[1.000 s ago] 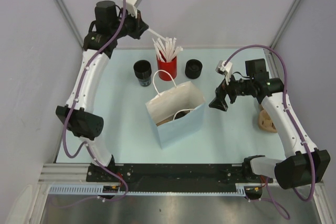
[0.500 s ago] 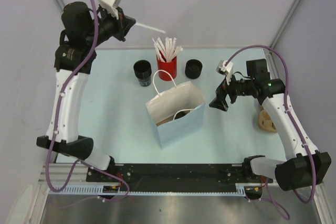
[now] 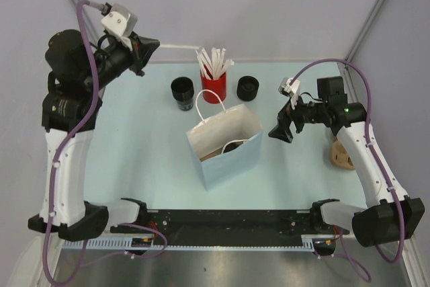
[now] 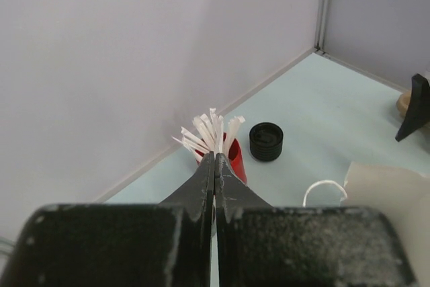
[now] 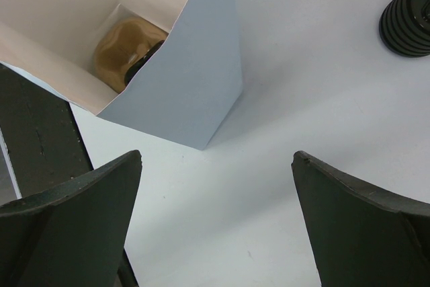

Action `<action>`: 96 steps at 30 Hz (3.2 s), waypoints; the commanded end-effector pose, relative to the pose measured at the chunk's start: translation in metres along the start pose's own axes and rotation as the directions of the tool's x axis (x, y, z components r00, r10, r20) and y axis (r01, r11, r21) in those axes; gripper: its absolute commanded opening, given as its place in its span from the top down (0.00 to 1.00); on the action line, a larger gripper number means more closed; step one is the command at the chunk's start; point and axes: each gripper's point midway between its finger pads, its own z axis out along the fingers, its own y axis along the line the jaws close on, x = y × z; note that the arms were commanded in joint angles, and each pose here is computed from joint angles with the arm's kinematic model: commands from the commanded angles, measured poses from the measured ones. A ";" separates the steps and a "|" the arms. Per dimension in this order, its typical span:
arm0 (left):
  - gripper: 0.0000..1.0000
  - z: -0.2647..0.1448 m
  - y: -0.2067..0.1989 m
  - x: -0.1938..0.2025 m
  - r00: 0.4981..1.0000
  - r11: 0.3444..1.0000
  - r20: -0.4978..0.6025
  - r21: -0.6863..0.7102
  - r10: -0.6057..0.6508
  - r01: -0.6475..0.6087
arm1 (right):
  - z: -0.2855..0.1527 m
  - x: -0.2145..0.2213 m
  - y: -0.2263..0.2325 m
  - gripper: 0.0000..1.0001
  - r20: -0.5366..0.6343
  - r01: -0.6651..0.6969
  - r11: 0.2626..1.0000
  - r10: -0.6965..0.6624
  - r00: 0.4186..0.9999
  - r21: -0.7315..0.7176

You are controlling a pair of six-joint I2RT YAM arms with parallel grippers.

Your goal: Pack the takeout coffee

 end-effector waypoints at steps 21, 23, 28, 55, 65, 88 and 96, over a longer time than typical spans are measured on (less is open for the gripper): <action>1.00 -0.090 -0.095 0.039 0.990 0.936 0.040 0.322 0.136 -0.142 | -0.003 -0.006 -0.011 0.00 0.023 0.012 0.998 -0.014 1.000 0.069; 1.00 -0.094 -0.098 0.042 0.988 0.932 0.043 0.329 0.146 -0.152 | -0.002 -0.006 -0.015 0.00 0.019 0.010 0.997 -0.011 1.000 0.080; 1.00 -0.097 -0.106 0.056 0.989 0.916 0.017 0.375 0.149 -0.145 | -0.001 -0.004 -0.017 0.00 0.014 0.002 0.996 -0.004 1.000 0.088; 1.00 -0.119 -0.116 0.002 0.977 0.920 0.177 0.352 0.118 -0.175 | -0.001 -0.002 -0.021 0.00 0.005 -0.002 0.995 0.002 1.000 0.103; 1.00 -0.135 -0.129 0.026 0.981 0.899 0.127 0.396 0.149 -0.188 | -0.001 -0.001 -0.021 0.00 0.005 -0.007 0.995 0.006 1.000 0.102; 1.00 -0.099 -0.103 0.100 0.977 0.938 -0.155 0.335 0.145 -0.086 | -0.002 0.001 -0.023 0.00 0.000 -0.010 0.994 0.010 1.000 0.105; 1.00 -0.086 -0.110 0.108 0.967 0.936 -0.193 0.339 0.165 -0.093 | -0.002 0.002 -0.024 0.00 -0.006 -0.010 0.994 0.011 1.000 0.112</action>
